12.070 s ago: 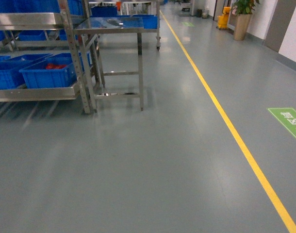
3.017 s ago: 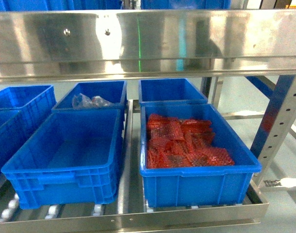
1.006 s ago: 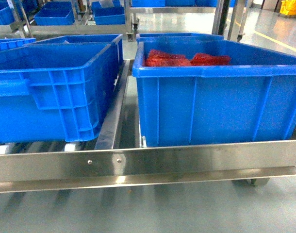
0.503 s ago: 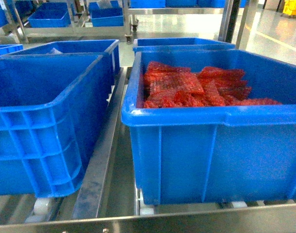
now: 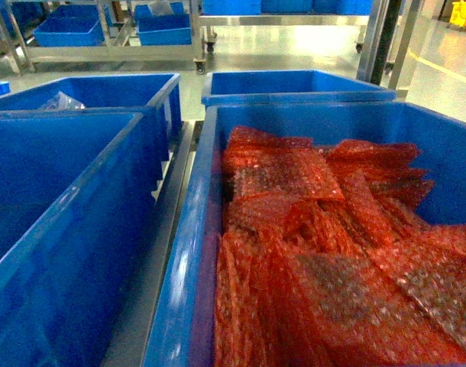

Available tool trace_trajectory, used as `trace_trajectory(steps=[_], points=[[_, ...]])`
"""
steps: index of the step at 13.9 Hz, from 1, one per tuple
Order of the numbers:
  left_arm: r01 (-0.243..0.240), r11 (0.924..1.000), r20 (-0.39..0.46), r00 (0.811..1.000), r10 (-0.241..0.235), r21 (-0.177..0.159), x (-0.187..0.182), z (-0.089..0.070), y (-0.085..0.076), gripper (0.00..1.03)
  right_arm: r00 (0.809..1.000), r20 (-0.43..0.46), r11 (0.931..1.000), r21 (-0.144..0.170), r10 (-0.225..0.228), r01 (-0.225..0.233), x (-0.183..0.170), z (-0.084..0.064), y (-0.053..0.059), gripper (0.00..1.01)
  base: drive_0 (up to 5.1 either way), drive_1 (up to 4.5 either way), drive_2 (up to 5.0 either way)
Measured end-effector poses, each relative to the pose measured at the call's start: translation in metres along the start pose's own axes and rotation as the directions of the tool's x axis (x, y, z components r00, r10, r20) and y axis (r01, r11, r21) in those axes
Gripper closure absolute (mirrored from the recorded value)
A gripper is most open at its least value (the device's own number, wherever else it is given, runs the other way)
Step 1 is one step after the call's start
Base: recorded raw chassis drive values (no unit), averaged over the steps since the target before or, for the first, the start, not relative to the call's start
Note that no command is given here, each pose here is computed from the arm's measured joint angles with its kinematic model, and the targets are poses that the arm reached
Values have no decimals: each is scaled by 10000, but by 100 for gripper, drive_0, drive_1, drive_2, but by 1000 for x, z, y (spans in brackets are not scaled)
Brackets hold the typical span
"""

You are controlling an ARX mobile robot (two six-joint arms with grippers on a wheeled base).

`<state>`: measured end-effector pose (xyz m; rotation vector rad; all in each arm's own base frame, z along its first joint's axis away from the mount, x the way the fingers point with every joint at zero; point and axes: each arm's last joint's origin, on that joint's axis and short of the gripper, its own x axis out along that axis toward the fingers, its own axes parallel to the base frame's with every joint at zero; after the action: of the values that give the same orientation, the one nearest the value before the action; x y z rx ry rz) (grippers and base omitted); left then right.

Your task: Pick blue part to blue bin on bottom shelf

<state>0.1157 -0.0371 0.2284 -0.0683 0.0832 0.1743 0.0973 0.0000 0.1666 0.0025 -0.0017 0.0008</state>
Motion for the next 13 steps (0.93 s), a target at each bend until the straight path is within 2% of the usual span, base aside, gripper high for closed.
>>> trace_trajectory(steps=[13], points=[[4, 10000, -32, 10000, -4, 22, 0, 0, 0, 60, 10000, -4, 10000, 0, -4, 4, 0, 0, 0, 3, 0, 0, 0]])
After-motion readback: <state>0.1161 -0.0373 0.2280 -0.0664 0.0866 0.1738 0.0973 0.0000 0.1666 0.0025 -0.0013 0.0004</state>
